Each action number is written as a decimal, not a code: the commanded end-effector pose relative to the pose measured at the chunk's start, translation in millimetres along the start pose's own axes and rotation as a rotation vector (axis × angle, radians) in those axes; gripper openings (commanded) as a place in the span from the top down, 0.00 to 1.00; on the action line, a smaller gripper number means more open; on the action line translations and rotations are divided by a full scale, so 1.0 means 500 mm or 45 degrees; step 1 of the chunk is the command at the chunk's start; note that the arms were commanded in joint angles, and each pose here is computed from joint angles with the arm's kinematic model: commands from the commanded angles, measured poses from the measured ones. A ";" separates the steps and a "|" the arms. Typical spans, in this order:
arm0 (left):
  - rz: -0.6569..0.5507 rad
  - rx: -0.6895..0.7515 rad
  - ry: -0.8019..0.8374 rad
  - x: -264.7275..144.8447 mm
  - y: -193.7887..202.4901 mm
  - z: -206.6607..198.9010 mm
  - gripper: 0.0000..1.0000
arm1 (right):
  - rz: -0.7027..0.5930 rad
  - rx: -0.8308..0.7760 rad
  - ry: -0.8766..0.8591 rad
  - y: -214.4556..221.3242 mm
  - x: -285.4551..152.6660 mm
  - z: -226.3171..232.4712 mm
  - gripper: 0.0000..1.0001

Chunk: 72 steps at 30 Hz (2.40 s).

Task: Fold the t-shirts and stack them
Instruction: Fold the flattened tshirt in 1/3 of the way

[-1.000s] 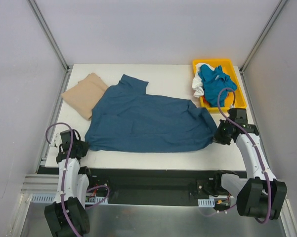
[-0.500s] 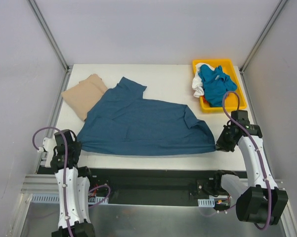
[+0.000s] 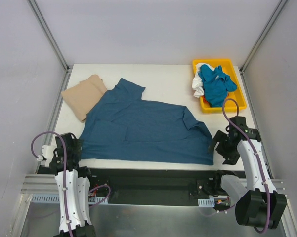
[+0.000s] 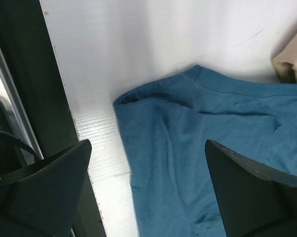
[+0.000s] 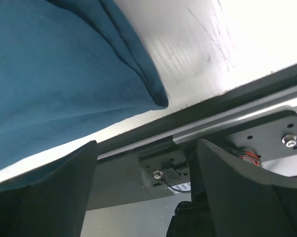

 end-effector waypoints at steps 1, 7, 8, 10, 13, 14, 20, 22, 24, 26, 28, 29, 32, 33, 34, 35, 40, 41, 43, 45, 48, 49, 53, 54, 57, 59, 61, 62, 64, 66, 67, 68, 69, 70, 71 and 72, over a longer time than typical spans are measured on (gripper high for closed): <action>-0.090 -0.049 0.108 -0.055 -0.038 -0.039 0.01 | -0.117 -0.085 -0.144 -0.034 -0.033 0.026 0.07; 0.135 0.129 0.361 -0.091 -0.010 -0.107 0.01 | -0.201 -0.273 -0.426 -0.058 -0.046 0.097 0.03; 0.177 0.150 0.451 -0.092 -0.003 -0.133 0.01 | -0.180 -0.356 -0.444 -0.047 -0.040 0.114 0.03; 0.399 0.225 0.507 -0.082 0.038 -0.147 0.01 | -0.169 -0.422 -0.377 -0.049 -0.026 0.124 0.03; 0.514 0.302 0.508 -0.055 0.065 -0.162 0.01 | -0.116 -0.487 -0.217 -0.049 -0.001 0.124 0.03; 0.530 0.339 0.511 -0.052 0.073 -0.166 0.01 | -0.084 -0.476 -0.173 -0.052 0.011 0.120 0.03; 0.571 0.512 0.498 -0.030 0.116 -0.181 0.01 | 0.037 -0.334 0.117 -0.062 0.068 0.082 0.03; 0.599 0.558 0.523 -0.026 0.136 -0.192 0.01 | 0.058 -0.287 0.108 -0.066 0.081 0.081 0.03; 0.621 0.580 0.510 -0.018 0.148 -0.201 0.01 | 0.086 -0.216 0.061 -0.075 0.093 0.083 0.01; 0.628 0.597 0.507 -0.012 0.153 -0.209 0.01 | 0.117 -0.184 0.011 -0.078 0.097 0.089 0.05; 0.633 0.610 0.482 -0.003 0.157 -0.216 0.01 | 0.135 -0.178 0.010 -0.079 0.101 0.090 0.07; 0.631 0.615 0.462 0.004 0.158 -0.217 0.01 | 0.135 -0.180 0.010 -0.082 0.103 0.092 0.08; 0.631 0.628 0.455 0.012 0.161 -0.223 0.01 | 0.073 -0.202 -0.052 -0.103 0.097 0.108 0.10; 0.629 0.633 0.460 0.012 0.162 -0.227 0.01 | 0.046 -0.231 -0.082 -0.111 0.092 0.114 0.11; 0.626 0.635 0.460 0.013 0.162 -0.229 0.01 | 0.021 -0.248 -0.110 -0.117 0.087 0.120 0.12; 0.627 0.644 0.454 0.016 0.163 -0.228 0.01 | -0.025 -0.269 -0.157 -0.128 0.080 0.131 0.14; 0.614 0.664 0.422 0.033 0.165 -0.222 0.01 | -0.142 -0.361 -0.238 -0.154 0.069 0.146 0.19; 0.617 0.669 0.410 0.038 0.166 -0.220 0.01 | -0.150 -0.374 -0.252 -0.160 0.070 0.151 0.24; 0.616 0.676 0.405 0.042 0.168 -0.221 0.01 | -0.165 -0.398 -0.254 -0.170 0.070 0.155 0.27; 0.609 0.686 0.384 0.051 0.168 -0.219 0.01 | -0.156 -0.407 -0.227 -0.178 0.079 0.154 0.31; 0.591 0.700 0.351 0.063 0.168 -0.213 0.01 | -0.177 -0.420 -0.194 -0.193 0.085 0.154 0.34; 0.590 0.702 0.340 0.066 0.169 -0.210 0.01 | -0.183 -0.423 -0.183 -0.198 0.088 0.153 0.34; 0.581 0.719 0.285 0.082 0.170 -0.196 0.01 | -0.143 -0.429 -0.145 -0.207 0.109 0.153 0.39; 0.568 0.719 0.279 0.085 0.169 -0.195 0.01 | -0.136 -0.433 -0.141 -0.207 0.113 0.153 0.40; 0.540 0.727 0.236 0.097 0.166 -0.181 0.01 | -0.130 -0.430 -0.057 -0.214 0.128 0.140 0.40; 0.531 0.732 0.213 0.104 0.166 -0.174 0.01 | -0.102 -0.431 -0.037 -0.215 0.138 0.139 0.40; 0.524 0.738 0.199 0.107 0.165 -0.170 0.01 | -0.092 -0.427 -0.034 -0.217 0.145 0.140 0.42; 0.523 0.741 0.184 0.111 0.166 -0.166 0.01 | -0.095 -0.425 -0.043 -0.219 0.147 0.144 0.44; 0.512 0.739 0.174 0.115 0.163 -0.164 0.01 | -0.083 -0.412 -0.050 -0.221 0.151 0.147 0.59; 0.511 0.743 0.164 0.117 0.163 -0.159 0.01 | -0.073 -0.411 -0.072 -0.219 0.148 0.152 0.69; 0.508 0.744 0.158 0.118 0.163 -0.157 0.01 | -0.060 -0.399 -0.065 -0.215 0.147 0.149 0.76; 0.505 0.742 0.155 0.119 0.163 -0.156 0.01 | -0.063 -0.395 -0.062 -0.214 0.143 0.148 0.79; 0.505 0.742 0.155 0.119 0.163 -0.156 0.01 | -0.065 -0.389 -0.053 -0.212 0.140 0.145 0.81; 0.503 0.739 0.151 0.120 0.162 -0.156 0.01 | -0.060 -0.380 -0.030 -0.207 0.134 0.139 0.88; 0.504 0.739 0.152 0.120 0.163 -0.156 0.01 | -0.057 -0.370 -0.023 -0.205 0.130 0.137 0.89; 0.502 0.740 0.147 0.121 0.163 -0.155 0.01 | -0.047 -0.366 -0.020 -0.201 0.126 0.136 0.89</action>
Point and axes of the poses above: each gripper's point midway between its finger pads, its own x axis out along the fingers, its own z axis along the line the jaws close on, y = z × x, the point moved 6 cm from there along -x, back along the fingers, and after that the axes turned 9 degrees about -x, right-handed, at the moved point
